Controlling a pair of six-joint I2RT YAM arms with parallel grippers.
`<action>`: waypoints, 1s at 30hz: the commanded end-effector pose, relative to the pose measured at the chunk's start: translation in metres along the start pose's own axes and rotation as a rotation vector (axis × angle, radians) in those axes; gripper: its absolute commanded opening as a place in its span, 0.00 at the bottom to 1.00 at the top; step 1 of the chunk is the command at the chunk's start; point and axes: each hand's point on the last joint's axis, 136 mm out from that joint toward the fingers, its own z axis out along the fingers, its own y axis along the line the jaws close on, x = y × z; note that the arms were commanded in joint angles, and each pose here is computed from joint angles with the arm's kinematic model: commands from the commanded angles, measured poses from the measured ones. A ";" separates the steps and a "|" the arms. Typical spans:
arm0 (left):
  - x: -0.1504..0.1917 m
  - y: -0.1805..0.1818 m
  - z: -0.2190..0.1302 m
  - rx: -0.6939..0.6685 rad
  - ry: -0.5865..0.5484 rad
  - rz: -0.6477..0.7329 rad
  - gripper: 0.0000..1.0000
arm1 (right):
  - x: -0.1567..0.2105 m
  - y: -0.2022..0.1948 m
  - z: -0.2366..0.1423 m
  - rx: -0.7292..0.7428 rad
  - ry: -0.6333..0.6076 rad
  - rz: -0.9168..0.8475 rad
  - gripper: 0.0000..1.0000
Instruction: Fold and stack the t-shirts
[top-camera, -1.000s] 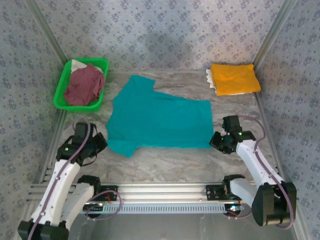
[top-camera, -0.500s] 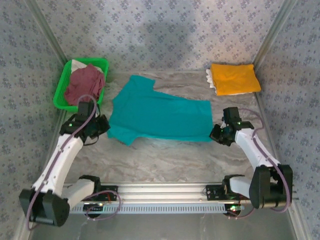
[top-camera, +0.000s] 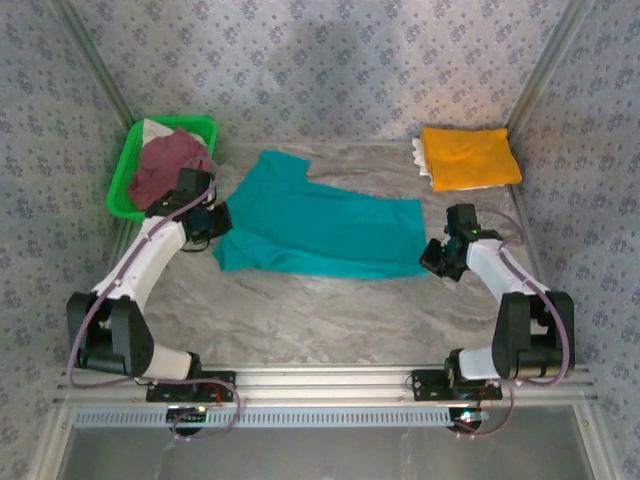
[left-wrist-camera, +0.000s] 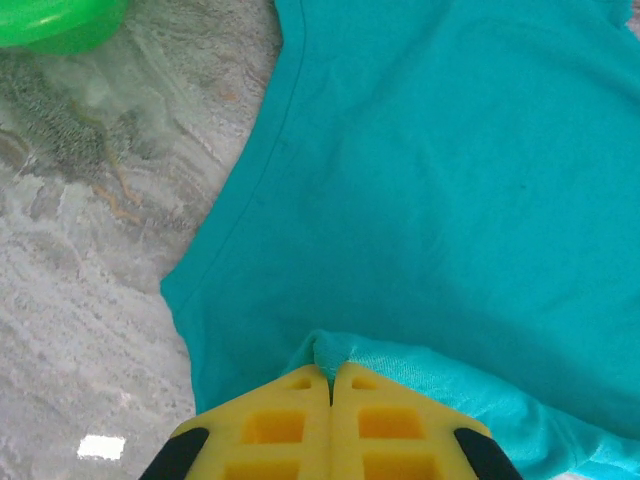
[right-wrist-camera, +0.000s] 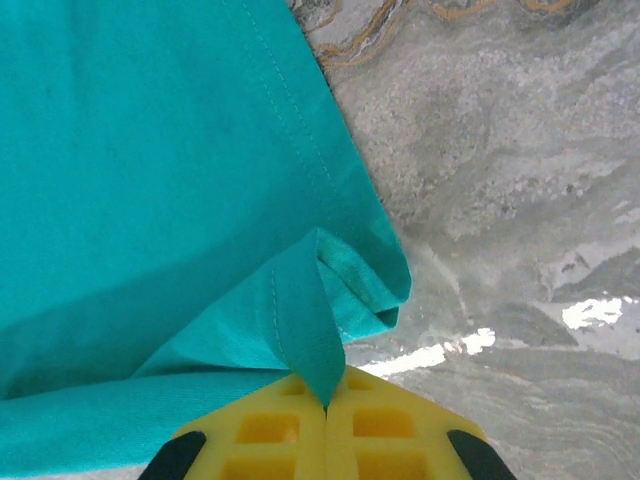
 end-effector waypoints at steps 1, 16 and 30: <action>-0.026 -0.010 0.004 0.012 -0.049 0.039 0.00 | -0.022 0.007 0.000 -0.008 -0.049 -0.019 0.04; -0.123 -0.089 0.090 0.096 0.067 0.164 0.50 | -0.079 0.015 0.010 -0.107 -0.052 0.117 0.44; -0.022 -0.065 0.068 0.122 0.003 0.101 0.49 | -0.053 0.036 -0.023 -0.087 -0.163 -0.123 0.43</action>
